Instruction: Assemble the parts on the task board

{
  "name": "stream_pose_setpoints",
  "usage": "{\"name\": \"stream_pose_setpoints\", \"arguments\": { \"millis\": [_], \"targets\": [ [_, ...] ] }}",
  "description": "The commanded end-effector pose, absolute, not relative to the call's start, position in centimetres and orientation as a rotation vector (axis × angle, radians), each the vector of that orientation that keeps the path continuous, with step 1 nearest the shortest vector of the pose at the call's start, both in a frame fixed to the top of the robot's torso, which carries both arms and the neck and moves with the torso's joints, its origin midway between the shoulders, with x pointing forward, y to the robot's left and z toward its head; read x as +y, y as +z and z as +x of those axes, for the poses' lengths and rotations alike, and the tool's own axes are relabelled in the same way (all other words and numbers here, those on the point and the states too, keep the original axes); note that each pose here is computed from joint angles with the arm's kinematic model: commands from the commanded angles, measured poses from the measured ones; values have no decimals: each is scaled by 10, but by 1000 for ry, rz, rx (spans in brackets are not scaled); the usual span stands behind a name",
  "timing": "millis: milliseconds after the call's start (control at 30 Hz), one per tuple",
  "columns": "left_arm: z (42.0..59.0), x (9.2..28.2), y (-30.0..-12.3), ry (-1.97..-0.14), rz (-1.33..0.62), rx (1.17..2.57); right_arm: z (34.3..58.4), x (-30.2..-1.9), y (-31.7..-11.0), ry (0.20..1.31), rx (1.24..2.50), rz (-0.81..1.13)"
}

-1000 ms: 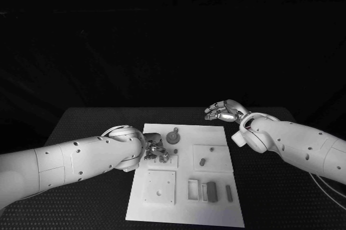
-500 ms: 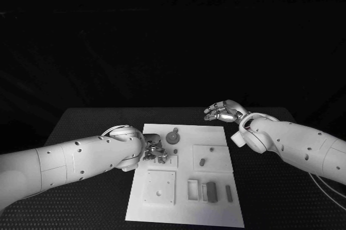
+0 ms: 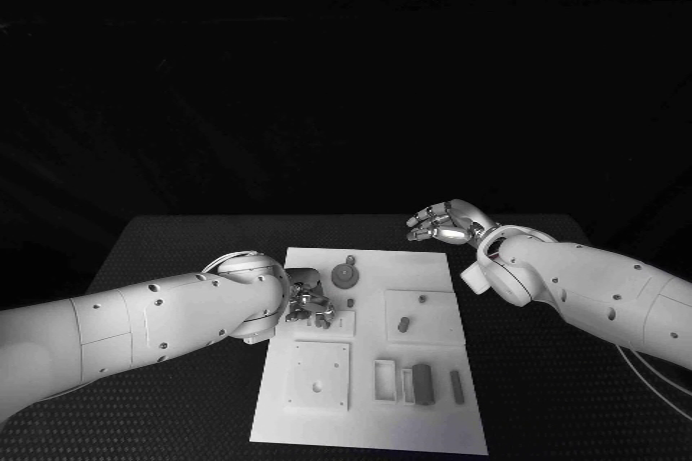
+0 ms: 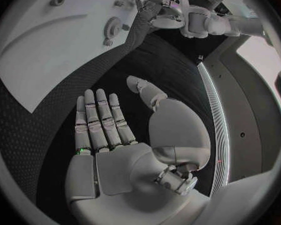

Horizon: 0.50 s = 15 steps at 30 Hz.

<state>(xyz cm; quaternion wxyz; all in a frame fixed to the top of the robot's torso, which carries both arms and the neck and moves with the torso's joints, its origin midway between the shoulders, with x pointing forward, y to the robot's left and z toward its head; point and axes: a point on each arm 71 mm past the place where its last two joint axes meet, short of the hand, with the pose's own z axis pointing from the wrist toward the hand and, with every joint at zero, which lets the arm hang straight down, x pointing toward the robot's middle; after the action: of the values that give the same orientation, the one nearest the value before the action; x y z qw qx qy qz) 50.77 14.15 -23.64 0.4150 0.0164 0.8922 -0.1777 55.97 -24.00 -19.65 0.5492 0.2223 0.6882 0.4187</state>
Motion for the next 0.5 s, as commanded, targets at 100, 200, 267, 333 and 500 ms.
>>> {"name": "stream_pose_setpoints", "arguments": {
  "millis": [100, 200, 267, 333, 500],
  "targets": [
    [507, 140, -234, -458, 50, 2213, 559, -239, -196, 994, 1629, 511],
    [507, 141, -233, -461, 46, 2210, 559, -239, -196, 994, 1629, 511],
    [506, 143, -233, -463, 45, 2210, 559, -239, -196, 994, 1629, 511],
    [505, 143, -233, -466, 41, 2209, 560, -239, -196, 993, 1629, 512],
    [504, 145, -231, -474, 30, 2193, 559, -240, -196, 991, 1628, 512]
  ]
}}
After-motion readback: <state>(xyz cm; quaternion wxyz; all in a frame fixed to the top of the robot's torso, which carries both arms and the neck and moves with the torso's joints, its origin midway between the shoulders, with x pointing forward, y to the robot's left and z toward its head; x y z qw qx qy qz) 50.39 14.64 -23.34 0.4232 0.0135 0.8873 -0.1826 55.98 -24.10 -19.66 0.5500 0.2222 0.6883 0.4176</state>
